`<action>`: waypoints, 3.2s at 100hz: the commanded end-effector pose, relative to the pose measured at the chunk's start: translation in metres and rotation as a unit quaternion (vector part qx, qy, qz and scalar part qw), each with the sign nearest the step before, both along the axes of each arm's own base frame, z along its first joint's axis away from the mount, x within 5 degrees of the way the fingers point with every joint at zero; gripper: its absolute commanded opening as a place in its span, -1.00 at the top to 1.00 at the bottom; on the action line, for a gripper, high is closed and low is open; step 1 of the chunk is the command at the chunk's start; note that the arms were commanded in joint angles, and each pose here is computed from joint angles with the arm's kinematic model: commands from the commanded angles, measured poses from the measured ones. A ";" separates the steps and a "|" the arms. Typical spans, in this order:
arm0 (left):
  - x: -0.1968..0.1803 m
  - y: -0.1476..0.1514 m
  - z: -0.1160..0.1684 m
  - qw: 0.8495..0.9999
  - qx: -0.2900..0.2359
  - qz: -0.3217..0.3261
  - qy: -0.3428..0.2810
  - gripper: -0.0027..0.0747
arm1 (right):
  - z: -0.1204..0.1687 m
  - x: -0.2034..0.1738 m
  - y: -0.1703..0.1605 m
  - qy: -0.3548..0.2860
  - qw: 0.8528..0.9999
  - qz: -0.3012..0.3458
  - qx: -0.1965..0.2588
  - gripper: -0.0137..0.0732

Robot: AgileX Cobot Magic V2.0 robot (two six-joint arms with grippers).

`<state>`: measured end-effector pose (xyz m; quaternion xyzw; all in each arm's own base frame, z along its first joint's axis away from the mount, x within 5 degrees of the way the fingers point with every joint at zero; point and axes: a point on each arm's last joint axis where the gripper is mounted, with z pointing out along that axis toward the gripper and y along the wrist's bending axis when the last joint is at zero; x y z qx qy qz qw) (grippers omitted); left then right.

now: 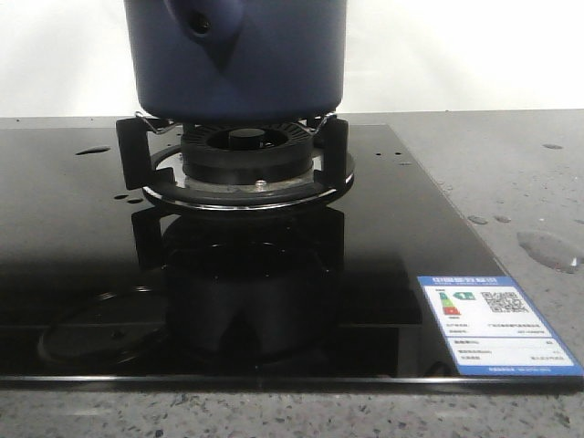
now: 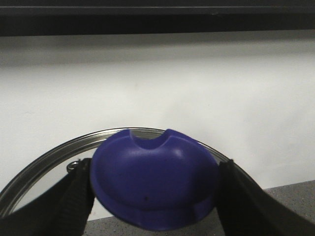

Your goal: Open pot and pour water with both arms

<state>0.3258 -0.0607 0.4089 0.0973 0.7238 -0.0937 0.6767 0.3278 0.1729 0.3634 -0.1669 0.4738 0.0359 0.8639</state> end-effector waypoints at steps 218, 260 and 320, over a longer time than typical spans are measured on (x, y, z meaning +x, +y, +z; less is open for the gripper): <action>-0.047 -0.058 0.041 0.948 -0.079 -0.303 -0.049 0.03 | -0.031 -0.040 -0.211 0.717 0.680 -0.122 0.094 0.81; -0.047 -0.058 0.041 0.949 -0.079 -0.303 -0.049 0.03 | -0.052 -0.027 -0.214 0.742 0.653 -0.126 0.088 0.81; -0.047 -0.058 0.041 0.949 -0.079 -0.303 -0.049 0.03 | -0.043 -0.028 -0.214 0.739 0.661 -0.120 0.063 -0.14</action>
